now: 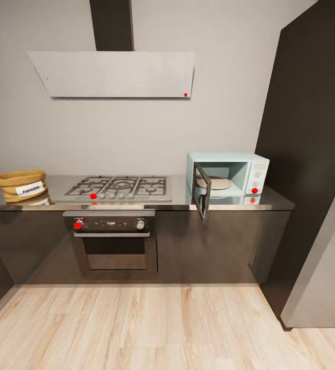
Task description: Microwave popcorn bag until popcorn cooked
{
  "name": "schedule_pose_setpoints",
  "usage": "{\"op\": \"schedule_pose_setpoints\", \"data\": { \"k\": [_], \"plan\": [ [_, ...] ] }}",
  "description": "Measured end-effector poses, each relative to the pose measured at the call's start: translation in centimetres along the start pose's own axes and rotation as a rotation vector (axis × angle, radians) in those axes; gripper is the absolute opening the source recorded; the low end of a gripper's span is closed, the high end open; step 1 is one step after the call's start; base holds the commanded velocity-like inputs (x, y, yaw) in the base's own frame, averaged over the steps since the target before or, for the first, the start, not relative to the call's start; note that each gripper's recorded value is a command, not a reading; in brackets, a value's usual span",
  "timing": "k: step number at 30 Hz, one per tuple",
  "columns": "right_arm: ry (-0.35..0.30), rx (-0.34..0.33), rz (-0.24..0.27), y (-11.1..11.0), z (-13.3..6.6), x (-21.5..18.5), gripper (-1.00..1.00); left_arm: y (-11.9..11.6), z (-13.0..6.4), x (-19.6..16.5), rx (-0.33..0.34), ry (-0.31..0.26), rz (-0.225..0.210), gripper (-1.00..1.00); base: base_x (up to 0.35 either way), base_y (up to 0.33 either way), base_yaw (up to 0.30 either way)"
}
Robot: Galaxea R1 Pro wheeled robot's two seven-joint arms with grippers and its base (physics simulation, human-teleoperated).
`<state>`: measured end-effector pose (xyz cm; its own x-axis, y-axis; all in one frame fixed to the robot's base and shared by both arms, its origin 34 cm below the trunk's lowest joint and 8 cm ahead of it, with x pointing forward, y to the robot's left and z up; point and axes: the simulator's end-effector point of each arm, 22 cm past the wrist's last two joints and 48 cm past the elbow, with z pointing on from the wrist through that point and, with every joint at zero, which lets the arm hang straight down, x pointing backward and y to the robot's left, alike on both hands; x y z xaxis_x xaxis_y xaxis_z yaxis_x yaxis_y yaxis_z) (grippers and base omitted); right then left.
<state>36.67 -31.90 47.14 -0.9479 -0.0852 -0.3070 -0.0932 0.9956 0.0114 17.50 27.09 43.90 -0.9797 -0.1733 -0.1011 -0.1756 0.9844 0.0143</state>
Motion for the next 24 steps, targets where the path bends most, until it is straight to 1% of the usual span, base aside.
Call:
{"op": "schedule_pose_setpoints", "data": {
  "k": [2, 5, 7, 10, 14, 17, 21, 24],
  "plan": [
    [0.001, 0.008, 0.002, 0.0, 0.0, 0.0, 1.00, 0.0, 0.0, 0.0, 0.000, 0.000, 0.000, 1.00, 0.000, 0.000, 0.094],
    [-0.001, -0.004, 0.003, 1.1, 0.2, -0.1, 1.00, 0.0, 0.0, 0.0, 0.000, -0.001, -0.001, 1.00, 0.000, 0.000, 0.233],
    [-0.001, -0.006, 0.004, 1.4, 0.2, -0.2, 1.00, 0.1, 0.0, 0.0, -0.001, 0.000, -0.002, 1.00, 0.000, 0.000, 0.269],
    [-0.001, -0.001, 0.004, 1.3, 0.2, -0.2, 1.00, 0.0, 0.0, 0.0, -0.001, 0.000, -0.002, 1.00, 0.000, 0.000, 0.276],
    [-0.001, 0.046, 0.003, 0.4, 0.2, -0.2, 1.00, 0.1, 0.0, 0.0, -0.001, -0.001, -0.003, 1.00, 0.000, 0.000, 0.278],
    [-0.001, 0.044, 0.004, 1.0, 0.3, -0.2, 1.00, 0.1, 0.0, -0.1, -0.001, -0.003, -0.003, 1.00, 0.000, 0.000, 0.278],
    [0.014, 0.042, 0.005, 1.2, 0.3, 0.1, 1.00, 0.1, 0.0, -0.1, -0.002, -0.004, -0.005, 1.00, 0.000, 0.000, 0.279],
    [0.019, 0.043, 0.005, 1.2, 0.3, 0.3, 1.00, 0.2, 0.0, -0.1, -0.004, -0.003, -0.023, 1.00, 0.000, 0.000, 0.294]
  ]
}}
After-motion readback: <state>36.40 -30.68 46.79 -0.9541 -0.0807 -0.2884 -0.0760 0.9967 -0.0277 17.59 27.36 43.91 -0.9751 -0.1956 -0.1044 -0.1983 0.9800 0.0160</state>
